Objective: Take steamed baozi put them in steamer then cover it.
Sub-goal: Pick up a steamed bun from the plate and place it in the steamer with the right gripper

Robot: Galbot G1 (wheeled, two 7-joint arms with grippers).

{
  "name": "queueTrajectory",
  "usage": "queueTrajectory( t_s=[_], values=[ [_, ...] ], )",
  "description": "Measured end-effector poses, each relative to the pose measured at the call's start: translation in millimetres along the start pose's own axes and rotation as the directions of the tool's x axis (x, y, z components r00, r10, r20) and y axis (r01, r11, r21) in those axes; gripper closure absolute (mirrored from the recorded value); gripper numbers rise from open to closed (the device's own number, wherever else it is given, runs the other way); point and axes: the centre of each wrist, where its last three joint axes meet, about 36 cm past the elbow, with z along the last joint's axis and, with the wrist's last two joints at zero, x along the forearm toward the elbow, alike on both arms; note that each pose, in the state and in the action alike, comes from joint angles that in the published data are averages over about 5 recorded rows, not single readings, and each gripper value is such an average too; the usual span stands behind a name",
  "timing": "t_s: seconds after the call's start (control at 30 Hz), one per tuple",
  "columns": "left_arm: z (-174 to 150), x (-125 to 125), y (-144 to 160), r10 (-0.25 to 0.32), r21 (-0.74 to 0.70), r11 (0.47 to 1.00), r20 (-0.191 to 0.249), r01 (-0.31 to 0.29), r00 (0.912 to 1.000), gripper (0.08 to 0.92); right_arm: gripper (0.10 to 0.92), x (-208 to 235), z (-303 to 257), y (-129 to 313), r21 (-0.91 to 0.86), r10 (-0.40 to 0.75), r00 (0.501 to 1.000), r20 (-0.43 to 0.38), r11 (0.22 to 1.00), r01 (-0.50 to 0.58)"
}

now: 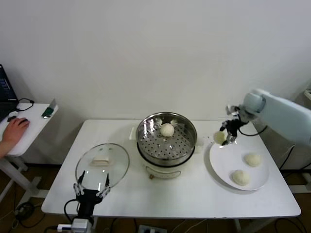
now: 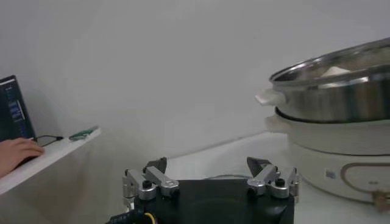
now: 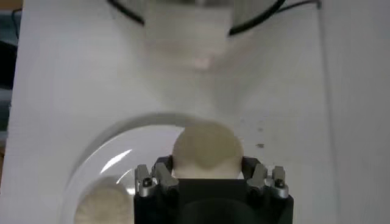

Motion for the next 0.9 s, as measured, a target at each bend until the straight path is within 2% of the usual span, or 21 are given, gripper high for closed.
queueTrajectory(
  t_s=[0.17, 0.4, 0.63, 0.9],
  values=[
    [-6, 0, -4, 0.014, -0.005, 1.0, 0.012, -0.014, 0.9998, 0.177, 0.316, 36, -54, -18, 0.034, 0.032, 0.999, 0.041, 0.999, -0.033],
    [-11, 4, -10, 0.029, -0.008, 1.0, 0.022, -0.028, 0.9993, 0.177, 0.312, 42, -139, -26, 0.086, 0.016, 0.996, 0.089, 0.996, -0.024],
    [-12, 7, -12, 0.042, -0.012, 0.999, 0.023, -0.042, 0.9988, 0.177, 0.31, 19, -208, -22, 0.136, -0.025, 0.995, 0.098, 0.991, 0.011],
    [-15, 3, -12, 0.046, -0.019, 0.999, 0.032, -0.045, 0.9984, 0.177, 0.31, -34, -259, -5, 0.187, -0.095, 0.993, 0.077, 0.979, 0.079]
  ],
)
